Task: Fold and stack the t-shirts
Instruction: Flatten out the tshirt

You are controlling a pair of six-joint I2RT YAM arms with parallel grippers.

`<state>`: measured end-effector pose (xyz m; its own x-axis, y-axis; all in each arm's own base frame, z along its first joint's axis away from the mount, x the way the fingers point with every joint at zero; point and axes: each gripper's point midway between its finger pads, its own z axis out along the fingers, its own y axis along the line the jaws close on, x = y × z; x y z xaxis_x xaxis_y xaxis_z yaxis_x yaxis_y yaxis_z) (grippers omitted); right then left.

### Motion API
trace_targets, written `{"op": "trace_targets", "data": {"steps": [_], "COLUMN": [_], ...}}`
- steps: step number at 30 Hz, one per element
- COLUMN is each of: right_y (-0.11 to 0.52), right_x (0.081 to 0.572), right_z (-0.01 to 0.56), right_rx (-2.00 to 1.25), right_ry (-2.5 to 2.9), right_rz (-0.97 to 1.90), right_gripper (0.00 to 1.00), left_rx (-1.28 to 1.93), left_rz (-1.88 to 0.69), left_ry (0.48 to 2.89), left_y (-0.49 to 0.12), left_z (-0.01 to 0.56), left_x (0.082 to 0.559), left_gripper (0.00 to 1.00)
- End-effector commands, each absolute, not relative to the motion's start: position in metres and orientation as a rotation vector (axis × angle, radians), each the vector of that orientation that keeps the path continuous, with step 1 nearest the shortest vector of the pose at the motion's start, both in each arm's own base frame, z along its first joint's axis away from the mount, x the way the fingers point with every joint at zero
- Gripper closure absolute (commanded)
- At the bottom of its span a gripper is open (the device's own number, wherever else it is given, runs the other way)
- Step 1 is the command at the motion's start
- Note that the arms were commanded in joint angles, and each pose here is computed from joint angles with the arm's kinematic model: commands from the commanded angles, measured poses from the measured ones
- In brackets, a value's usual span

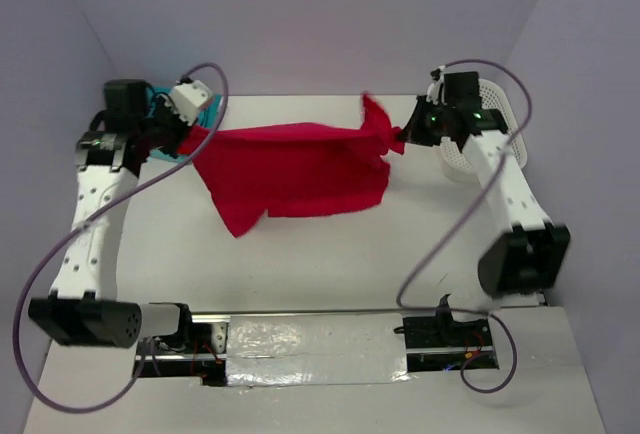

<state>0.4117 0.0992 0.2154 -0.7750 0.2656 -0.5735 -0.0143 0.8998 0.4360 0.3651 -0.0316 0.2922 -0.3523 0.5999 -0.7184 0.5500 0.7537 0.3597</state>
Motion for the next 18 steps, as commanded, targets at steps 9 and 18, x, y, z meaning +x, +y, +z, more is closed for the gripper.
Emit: {"op": "trace_targets", "data": {"steps": [9,18], "right_y": [0.102,0.158], "right_x": [0.237,0.397], "right_z": [0.313,0.296], "right_rx": [0.089,0.003], "right_ry": [2.406,2.328], "right_rz": [0.627,0.925], "right_gripper": [1.00,1.00], "left_rx": [0.680,0.553], "left_rz": [0.124,-0.045], "left_ry": [2.272,2.150], "left_y": [0.043,0.044], "left_z": [0.325,0.325], "left_x": [0.269,0.433], "left_gripper": [1.00,1.00]}}
